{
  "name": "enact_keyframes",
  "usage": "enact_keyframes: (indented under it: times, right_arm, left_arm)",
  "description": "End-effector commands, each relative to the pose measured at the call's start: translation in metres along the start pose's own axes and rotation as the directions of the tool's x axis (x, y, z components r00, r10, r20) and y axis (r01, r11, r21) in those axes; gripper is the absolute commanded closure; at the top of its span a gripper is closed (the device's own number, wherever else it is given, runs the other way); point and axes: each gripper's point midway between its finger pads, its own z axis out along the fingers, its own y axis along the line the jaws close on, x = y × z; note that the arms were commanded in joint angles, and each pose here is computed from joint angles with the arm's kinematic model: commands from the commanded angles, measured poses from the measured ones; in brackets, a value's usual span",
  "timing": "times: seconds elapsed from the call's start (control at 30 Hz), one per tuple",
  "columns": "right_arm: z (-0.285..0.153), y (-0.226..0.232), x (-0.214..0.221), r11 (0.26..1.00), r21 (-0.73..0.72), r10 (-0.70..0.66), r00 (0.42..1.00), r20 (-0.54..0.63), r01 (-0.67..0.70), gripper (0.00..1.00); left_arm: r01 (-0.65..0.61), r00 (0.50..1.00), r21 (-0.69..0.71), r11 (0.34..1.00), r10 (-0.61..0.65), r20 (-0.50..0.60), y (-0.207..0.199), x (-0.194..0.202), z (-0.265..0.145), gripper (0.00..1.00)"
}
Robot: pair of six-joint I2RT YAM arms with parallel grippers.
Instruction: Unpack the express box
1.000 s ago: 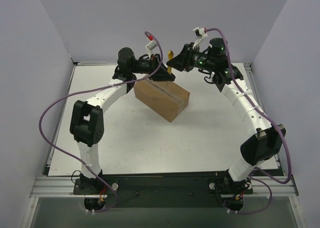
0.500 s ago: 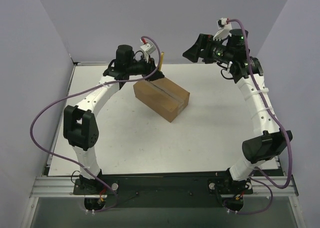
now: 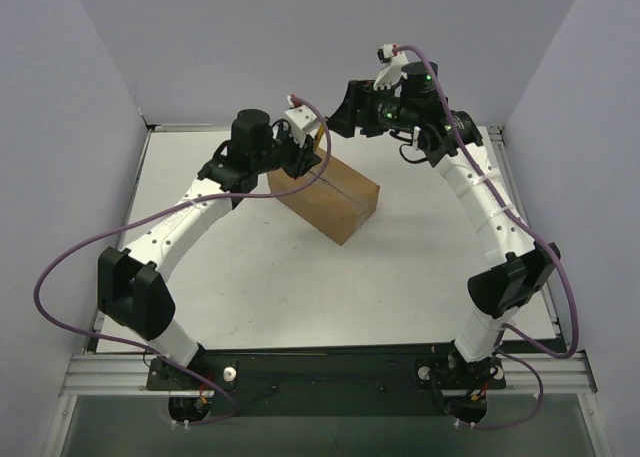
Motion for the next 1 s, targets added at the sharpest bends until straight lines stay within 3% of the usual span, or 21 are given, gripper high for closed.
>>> enact_keyframes:
  times: [0.0, 0.4, 0.53, 0.67, 0.73, 0.93, 0.97]
  right_arm:
    - [0.003, 0.000, -0.016, 1.000, -0.002, 0.027, 0.998, 0.052, -0.027, 0.37]
    - [0.027, 0.000, 0.004, 0.993, -0.045, 0.108, 0.994, -0.004, -0.108, 0.59]
    - [0.027, 0.009, 0.002, 0.988, -0.111, 0.112, 0.994, -0.008, -0.112, 0.59]
    - [0.029, 0.012, 0.001, 0.978, -0.158, 0.134, 0.991, -0.011, -0.134, 0.49]
    - [0.031, 0.008, 0.002, 0.980, -0.146, 0.138, 0.990, -0.012, -0.138, 0.49]
    - [0.035, -0.008, 0.013, 0.988, -0.059, 0.141, 0.990, -0.031, -0.143, 0.63]
    - [0.036, -0.009, 0.016, 0.988, -0.052, 0.140, 0.989, -0.037, -0.142, 0.75]
  left_arm:
    - [-0.053, 0.997, -0.067, 0.996, 0.057, 0.059, 0.000, -0.021, -0.007, 1.00]
    - [-0.098, 0.992, -0.180, 0.979, 0.110, 0.054, -0.006, -0.026, -0.004, 1.00]
    - [-0.135, 0.989, -0.235, 0.963, 0.147, 0.035, -0.002, -0.025, -0.003, 1.00]
    - [-0.137, 0.989, -0.277, 0.951, 0.148, 0.021, 0.005, -0.021, -0.002, 1.00]
    - [-0.137, 0.988, -0.278, 0.951, 0.150, 0.026, 0.005, -0.023, -0.002, 1.00]
    - [-0.135, 0.988, -0.281, 0.950, 0.151, 0.037, 0.005, -0.026, -0.004, 1.00]
    - [-0.137, 0.988, -0.300, 0.944, 0.153, 0.031, 0.008, -0.025, -0.005, 1.00]
